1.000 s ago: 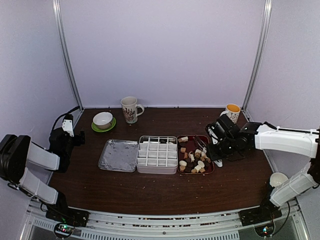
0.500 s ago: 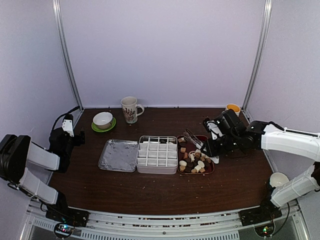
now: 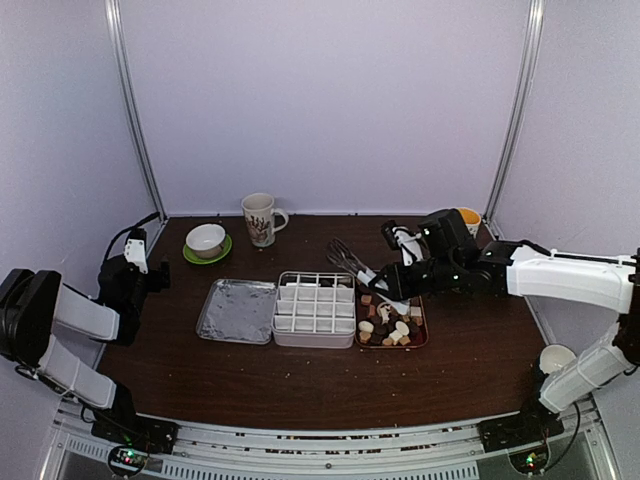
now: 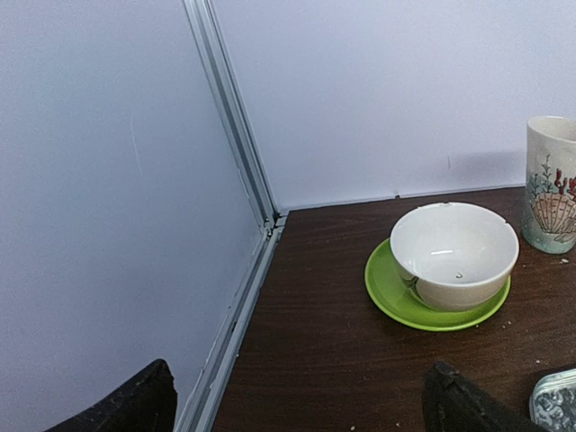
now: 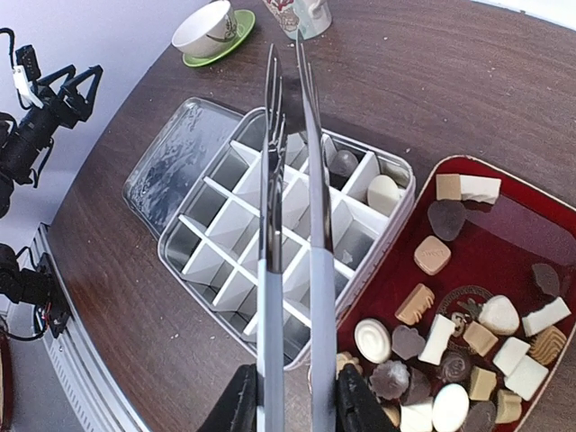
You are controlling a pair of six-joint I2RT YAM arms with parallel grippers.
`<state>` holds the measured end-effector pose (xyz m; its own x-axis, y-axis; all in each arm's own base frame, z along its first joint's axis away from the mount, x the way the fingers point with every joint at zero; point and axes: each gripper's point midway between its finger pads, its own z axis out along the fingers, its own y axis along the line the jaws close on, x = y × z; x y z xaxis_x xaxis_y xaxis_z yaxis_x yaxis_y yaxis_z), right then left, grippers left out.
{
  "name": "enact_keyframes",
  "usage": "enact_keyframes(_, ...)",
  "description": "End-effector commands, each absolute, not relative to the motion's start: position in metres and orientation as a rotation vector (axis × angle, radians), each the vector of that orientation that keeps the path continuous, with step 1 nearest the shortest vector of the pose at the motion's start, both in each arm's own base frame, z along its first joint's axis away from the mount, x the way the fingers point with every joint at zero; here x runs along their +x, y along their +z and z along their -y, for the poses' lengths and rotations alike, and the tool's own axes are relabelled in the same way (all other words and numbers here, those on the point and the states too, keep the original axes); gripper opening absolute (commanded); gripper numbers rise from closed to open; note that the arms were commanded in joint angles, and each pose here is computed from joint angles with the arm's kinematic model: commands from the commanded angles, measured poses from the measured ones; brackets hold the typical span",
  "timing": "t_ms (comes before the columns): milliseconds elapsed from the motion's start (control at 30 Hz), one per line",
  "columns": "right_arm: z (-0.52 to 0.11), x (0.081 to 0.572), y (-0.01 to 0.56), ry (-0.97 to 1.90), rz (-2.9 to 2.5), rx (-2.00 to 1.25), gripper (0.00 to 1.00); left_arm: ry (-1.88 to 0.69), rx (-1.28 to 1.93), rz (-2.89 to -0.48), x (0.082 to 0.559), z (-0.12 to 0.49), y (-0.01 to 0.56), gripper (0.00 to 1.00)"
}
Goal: Pack the chocolate
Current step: Place the fake chocolate in the empty pocket of the box.
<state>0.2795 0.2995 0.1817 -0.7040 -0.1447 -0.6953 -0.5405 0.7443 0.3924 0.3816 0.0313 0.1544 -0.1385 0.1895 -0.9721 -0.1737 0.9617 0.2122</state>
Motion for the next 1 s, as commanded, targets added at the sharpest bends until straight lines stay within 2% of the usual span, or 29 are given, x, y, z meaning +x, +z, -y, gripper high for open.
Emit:
enact_keyframes(0,-0.335,0.292,0.201,0.867,-2.180,-0.561,0.17,0.303,-0.002,-1.637,0.386,-0.032,0.167,0.98)
enact_keyframes(300,-0.361,0.304,0.157,0.797,-2.274,-0.621,0.18,0.303,-0.002,-1.639,0.386,-0.033,0.166,0.98)
enact_keyframes(767,-0.365,0.314,0.148,0.741,-2.280,-0.610,0.31,0.303,-0.001,-1.639,0.386,-0.032,0.166,0.98)
enact_keyframes(967,-0.363,0.314,0.153,0.732,-2.267,-0.601,0.40,0.303,-0.001,-1.638,0.386,-0.033,0.166,0.98)
